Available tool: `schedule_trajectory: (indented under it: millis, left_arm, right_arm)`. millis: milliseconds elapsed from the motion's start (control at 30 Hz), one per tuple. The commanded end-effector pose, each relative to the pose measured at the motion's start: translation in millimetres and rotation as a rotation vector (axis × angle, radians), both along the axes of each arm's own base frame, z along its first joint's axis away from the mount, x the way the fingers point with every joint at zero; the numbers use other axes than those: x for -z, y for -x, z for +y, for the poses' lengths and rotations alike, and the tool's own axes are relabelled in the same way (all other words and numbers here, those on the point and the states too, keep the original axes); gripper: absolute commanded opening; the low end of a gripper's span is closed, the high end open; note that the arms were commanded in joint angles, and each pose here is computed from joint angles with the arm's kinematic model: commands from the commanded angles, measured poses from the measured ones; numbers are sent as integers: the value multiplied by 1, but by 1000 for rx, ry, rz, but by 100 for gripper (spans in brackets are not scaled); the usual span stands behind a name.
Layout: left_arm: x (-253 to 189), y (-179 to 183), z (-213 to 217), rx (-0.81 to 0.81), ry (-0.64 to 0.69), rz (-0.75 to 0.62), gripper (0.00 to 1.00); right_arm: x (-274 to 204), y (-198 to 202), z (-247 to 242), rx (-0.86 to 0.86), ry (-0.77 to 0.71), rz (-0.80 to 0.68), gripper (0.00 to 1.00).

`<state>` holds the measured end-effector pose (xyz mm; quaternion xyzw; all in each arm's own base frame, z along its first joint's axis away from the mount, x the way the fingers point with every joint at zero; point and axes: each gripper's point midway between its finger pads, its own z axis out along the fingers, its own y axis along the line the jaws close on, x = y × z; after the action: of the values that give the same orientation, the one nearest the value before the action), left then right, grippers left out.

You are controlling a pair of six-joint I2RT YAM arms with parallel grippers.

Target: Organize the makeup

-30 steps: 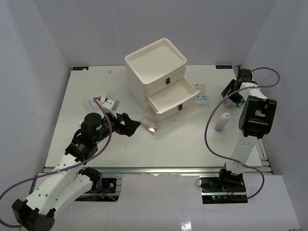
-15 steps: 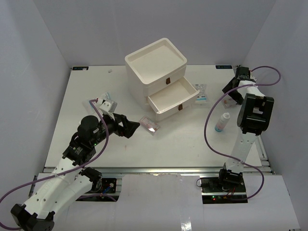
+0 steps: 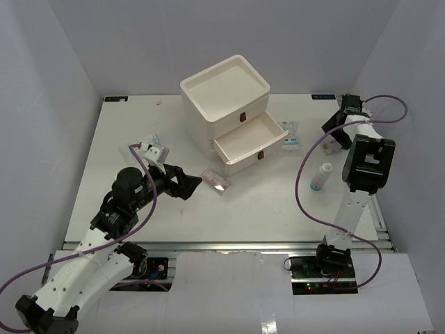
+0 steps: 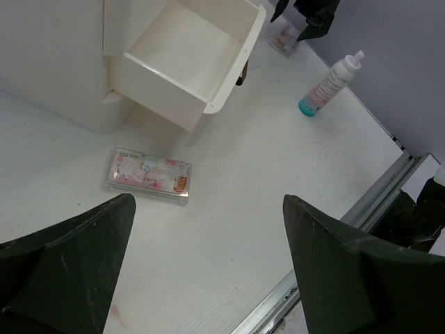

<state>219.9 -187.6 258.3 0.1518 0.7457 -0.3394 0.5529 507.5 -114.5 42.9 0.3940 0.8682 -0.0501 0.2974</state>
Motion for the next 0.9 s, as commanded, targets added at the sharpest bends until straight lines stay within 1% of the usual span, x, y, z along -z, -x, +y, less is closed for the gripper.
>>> schedule_trajectory:
  millis: [0,267,400,633,867]
  left_arm:
    - [-7,-1,3,-9,10,-35,98]
    - [-10,1,3,-5,16,-45,98]
    - [-11,1,4,-8,18,-49,98]
    - [-12,2,4,-7,23,-51,98]
    - [-11,2,4,-7,21,-51,98]
  right_arm:
    - [3,7,8,12,-56,11,90]
    - [1,25,29,-24,-132,7,90]
    - [7,37,38,-64,-146,48,90]
    - [8,54,49,-146,-132,87,90]
    - [-5,58,66,-238,-111,75,91]
